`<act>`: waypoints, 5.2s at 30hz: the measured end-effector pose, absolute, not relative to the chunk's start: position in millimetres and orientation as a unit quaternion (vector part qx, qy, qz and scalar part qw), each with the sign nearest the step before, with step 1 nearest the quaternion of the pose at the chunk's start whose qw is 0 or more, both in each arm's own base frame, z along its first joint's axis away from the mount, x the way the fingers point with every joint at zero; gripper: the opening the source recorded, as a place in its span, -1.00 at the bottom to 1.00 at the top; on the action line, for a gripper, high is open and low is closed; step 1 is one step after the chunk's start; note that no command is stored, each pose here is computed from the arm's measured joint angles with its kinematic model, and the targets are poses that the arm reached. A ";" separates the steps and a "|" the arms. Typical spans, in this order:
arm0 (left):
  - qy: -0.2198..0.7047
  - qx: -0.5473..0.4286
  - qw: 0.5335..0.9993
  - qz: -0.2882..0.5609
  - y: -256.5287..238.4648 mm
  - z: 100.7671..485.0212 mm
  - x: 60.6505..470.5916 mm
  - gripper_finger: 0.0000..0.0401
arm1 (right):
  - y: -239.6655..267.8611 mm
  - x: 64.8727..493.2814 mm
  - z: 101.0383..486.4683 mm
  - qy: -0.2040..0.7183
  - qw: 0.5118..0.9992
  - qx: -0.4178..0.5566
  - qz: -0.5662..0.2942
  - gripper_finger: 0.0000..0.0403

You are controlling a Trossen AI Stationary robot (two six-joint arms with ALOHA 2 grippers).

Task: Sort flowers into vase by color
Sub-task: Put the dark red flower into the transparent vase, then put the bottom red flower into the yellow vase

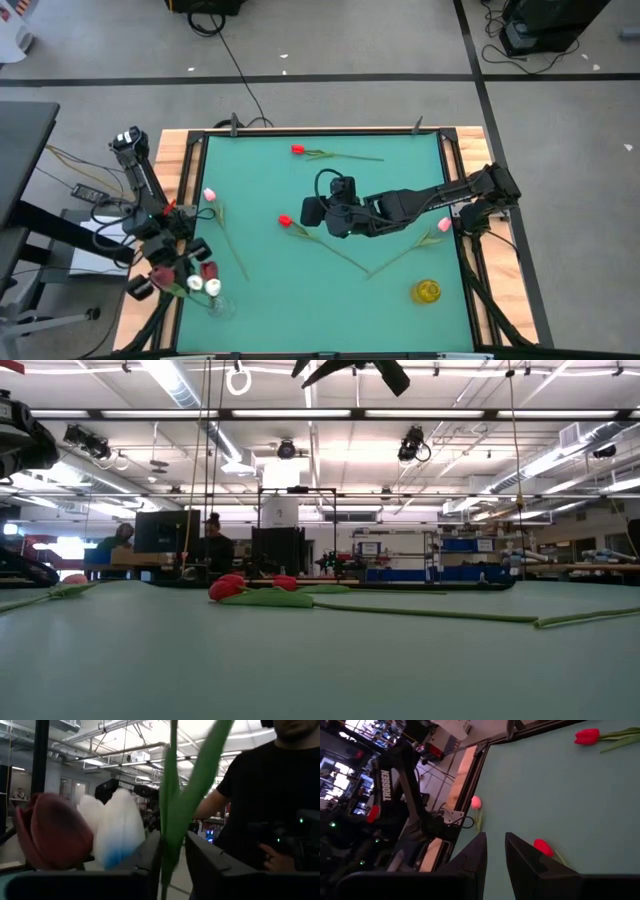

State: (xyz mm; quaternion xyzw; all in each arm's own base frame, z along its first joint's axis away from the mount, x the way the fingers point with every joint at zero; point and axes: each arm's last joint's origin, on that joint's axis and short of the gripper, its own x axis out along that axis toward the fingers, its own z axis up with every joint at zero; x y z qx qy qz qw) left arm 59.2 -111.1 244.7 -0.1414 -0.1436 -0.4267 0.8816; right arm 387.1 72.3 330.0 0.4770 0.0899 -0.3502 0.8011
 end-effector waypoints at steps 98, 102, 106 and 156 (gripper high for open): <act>0.167 -0.238 0.936 0.199 -8.6 358.4 179.7 -0.14 | 46.9 419.5 267.0 0.230 0.862 0.236 -0.384 -0.97; 0.207 -0.216 0.933 0.202 -5.5 342.8 193.9 -0.14 | 69.7 391.8 310.5 0.166 0.880 0.192 -0.402 -0.97; 0.254 -0.213 0.926 0.177 -6.6 326.5 213.0 -0.14 | 99.2 354.7 340.4 0.146 0.893 0.147 -0.401 -0.97; 0.228 -0.196 0.894 0.333 36.2 306.3 243.8 -0.14 | 176.6 71.3 324.3 -0.007 0.992 0.058 -0.115 -0.96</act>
